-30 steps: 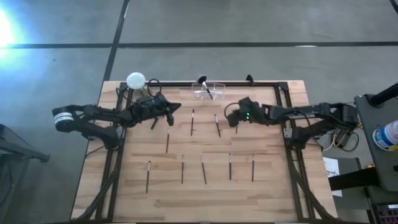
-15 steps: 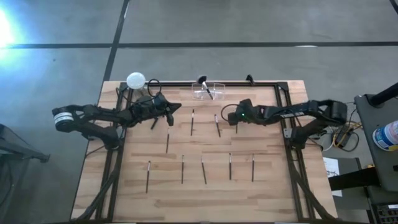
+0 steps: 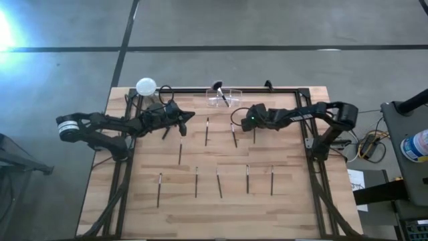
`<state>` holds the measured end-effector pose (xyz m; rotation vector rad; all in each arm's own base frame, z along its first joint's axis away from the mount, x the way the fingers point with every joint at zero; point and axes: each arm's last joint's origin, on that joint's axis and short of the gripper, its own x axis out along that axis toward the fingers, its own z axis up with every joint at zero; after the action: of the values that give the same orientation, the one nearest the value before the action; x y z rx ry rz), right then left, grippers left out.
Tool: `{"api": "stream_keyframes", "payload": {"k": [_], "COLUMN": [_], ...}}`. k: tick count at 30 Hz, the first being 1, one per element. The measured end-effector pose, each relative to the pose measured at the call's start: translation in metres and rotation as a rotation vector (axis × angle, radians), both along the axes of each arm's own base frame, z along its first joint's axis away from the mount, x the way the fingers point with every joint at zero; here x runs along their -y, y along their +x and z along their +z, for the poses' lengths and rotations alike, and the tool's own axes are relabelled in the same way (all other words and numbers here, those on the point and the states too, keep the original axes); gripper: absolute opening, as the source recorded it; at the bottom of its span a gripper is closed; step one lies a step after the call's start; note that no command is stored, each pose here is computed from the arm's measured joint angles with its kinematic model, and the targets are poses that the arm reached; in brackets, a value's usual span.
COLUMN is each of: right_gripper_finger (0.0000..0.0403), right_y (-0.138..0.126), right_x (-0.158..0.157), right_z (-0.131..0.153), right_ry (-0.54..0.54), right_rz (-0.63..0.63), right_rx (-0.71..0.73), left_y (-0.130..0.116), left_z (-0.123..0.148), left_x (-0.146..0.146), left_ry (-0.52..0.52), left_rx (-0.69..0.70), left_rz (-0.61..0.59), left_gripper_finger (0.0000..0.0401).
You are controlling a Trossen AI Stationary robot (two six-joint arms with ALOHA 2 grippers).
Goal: Pick & Place Makeup Brushes
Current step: Put the black eyeshadow brush into the transparent organizer
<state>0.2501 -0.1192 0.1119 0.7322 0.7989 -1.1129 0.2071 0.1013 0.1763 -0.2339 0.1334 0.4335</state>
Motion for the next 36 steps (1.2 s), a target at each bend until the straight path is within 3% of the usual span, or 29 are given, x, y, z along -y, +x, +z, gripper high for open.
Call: {"api": "stream_keyframes", "payload": {"k": [5,11,19,30,36], "right_gripper_finger": [0.0017,0.0014,0.0013,0.0013,0.0013], "right_y": [0.000,-0.004,-0.006,0.012,0.031], "right_x": [0.000,-0.003,-0.011,-0.028,-0.007], "right_z": [0.003,0.012,0.051,0.101,0.109], "right_ry": [-0.006,0.000,-0.114,-0.493,-0.758], "right_rz": [0.031,0.093,0.167,0.359,0.421], "right_rx": [-0.004,-0.008,0.087,0.356,0.526], "left_y": [0.000,0.000,0.000,0.000,0.000], "left_z": [0.000,0.000,0.000,0.000,0.000], "left_x": [0.000,0.000,0.000,0.000,0.000], "left_ry": [0.000,0.001,0.003,0.003,0.005], "left_rx": [-0.001,0.000,0.000,-0.001,0.004], "left_rz": [0.000,0.000,-0.001,0.000,0.000], "left_gripper_finger": [0.0000,0.0000,0.0000,0.0000,0.0000]}}
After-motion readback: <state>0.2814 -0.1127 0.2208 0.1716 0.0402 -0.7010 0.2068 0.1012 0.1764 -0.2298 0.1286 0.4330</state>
